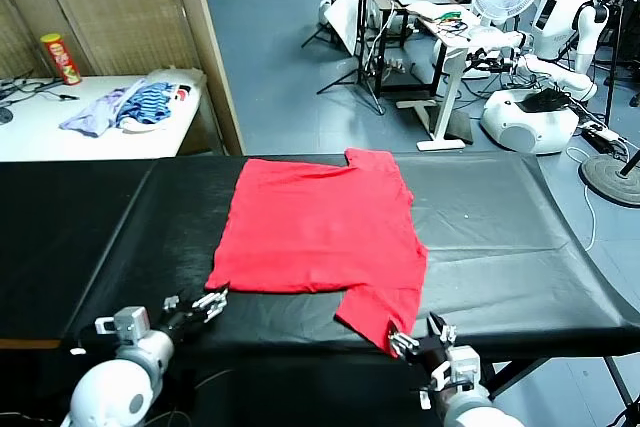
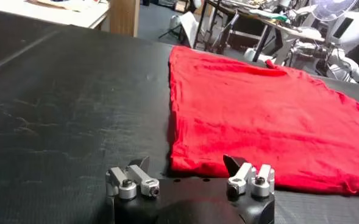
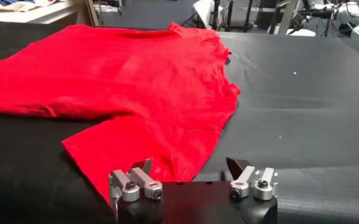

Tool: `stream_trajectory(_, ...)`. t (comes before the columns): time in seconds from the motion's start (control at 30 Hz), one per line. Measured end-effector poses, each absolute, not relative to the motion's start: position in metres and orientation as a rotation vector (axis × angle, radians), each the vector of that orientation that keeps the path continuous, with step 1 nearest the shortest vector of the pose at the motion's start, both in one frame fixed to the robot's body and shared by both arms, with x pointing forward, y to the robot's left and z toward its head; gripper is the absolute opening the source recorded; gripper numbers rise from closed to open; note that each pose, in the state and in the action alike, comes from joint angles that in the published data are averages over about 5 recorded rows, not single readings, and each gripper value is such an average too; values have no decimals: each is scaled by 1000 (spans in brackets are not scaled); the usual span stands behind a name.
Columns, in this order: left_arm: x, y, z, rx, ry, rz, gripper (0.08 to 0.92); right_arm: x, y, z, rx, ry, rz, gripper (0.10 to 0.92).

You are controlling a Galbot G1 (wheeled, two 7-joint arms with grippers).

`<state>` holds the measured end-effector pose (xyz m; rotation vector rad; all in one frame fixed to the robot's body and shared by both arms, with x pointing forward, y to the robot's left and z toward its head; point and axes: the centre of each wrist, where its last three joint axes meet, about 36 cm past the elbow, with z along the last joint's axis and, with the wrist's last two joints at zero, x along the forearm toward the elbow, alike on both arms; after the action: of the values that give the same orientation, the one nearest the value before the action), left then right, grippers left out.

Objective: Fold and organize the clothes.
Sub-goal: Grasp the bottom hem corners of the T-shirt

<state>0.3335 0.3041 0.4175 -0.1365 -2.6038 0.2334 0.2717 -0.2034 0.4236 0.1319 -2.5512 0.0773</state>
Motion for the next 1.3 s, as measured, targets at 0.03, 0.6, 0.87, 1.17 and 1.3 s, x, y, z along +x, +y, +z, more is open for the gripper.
stream_trajectory(0.03, 334, 304, 417, -135, -2604, 233, 798, 272, -203, 423, 132, -2550, 77, 706)
stream_trajectory(0.6, 330, 293, 405, -144, -2584, 250, 137, 264, -205, 424, 117, -2520, 99, 123)
stream_trajectory(0.87, 310, 283, 417, -78, -2609, 256, 126, 249, -218, 452, 92, -2533, 135, 123)
stream_trajectory(1.17, 268, 275, 438, -61, -2621, 281, 126, 267, -231, 457, 138, -2689, 7, 123)
stream_trajectory(1.3, 267, 273, 441, -56, -2663, 321, 126, 294, -236, 448, 166, -2758, -23, 123)
